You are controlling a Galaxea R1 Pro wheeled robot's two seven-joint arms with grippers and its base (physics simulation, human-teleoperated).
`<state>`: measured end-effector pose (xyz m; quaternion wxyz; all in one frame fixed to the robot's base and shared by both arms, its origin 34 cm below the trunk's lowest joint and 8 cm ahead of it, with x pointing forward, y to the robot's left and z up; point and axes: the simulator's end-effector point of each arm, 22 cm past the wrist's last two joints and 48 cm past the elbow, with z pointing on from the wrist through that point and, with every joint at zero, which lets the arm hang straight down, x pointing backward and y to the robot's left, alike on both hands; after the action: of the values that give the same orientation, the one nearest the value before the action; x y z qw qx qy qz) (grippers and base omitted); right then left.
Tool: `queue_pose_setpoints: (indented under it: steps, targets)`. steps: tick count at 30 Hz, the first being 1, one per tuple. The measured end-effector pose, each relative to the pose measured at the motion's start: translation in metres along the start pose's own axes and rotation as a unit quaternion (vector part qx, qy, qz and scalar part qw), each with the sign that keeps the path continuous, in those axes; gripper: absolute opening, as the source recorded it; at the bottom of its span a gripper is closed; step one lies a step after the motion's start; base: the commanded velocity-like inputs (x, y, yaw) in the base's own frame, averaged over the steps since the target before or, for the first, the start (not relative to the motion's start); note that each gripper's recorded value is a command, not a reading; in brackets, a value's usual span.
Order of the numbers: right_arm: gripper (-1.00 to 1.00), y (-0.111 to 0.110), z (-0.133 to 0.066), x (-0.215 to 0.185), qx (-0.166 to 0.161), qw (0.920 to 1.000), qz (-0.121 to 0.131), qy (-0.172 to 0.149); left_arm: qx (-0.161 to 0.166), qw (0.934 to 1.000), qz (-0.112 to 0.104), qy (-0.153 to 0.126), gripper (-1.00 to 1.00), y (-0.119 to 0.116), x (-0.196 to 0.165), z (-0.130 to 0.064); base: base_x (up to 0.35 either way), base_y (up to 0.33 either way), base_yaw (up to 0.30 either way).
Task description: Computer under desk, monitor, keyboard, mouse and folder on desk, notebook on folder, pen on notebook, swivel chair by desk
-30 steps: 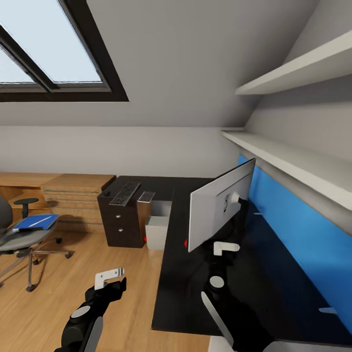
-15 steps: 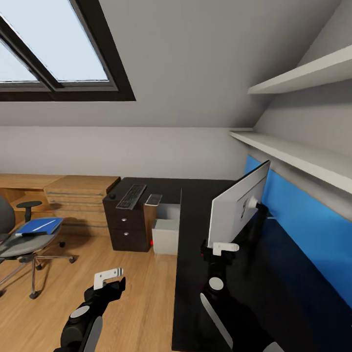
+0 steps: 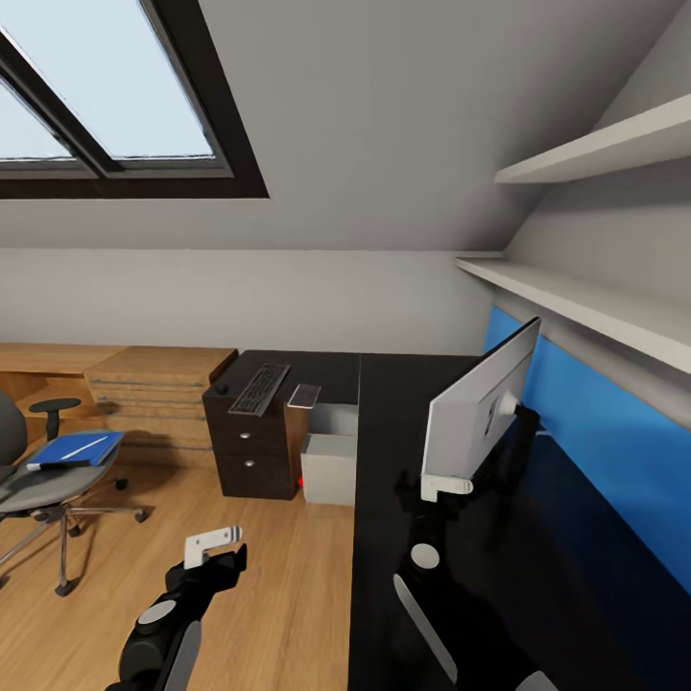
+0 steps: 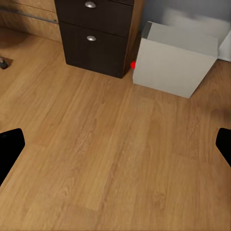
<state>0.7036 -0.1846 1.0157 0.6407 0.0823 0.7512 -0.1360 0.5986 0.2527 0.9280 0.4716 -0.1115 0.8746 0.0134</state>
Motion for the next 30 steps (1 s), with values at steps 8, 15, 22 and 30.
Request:
queue_pose_setpoints:
  steps: [8,15,22,30]
  targets:
    - [1.0,-0.0063,0.0016,0.001,0.01,1.0,0.0,0.001,0.001,1.0,0.0,0.0,1.0,-0.0009,0.0004,0.0001,0.011,0.0,0.0]
    - [1.0,-0.0069,0.0019,0.0015,0.01,0.9999,-0.001,0.001,0.002,1.0,0.0,0.001,1.0,-0.0018,0.0005,0.0001,0.0,0.0,0.0]
    - [1.0,-0.007,0.0018,0.0016,0.01,1.0,-0.002,0.002,0.003,1.0,0.0,0.001,1.0,-0.0023,0.0005,-0.0002,0.099,0.0,0.0]
    - [1.0,-0.0075,0.0021,0.0021,0.011,0.9999,-0.001,0.003,0.003,1.0,0.0,0.001,1.0,-0.0025,0.0007,0.0,0.022,0.0,0.0]
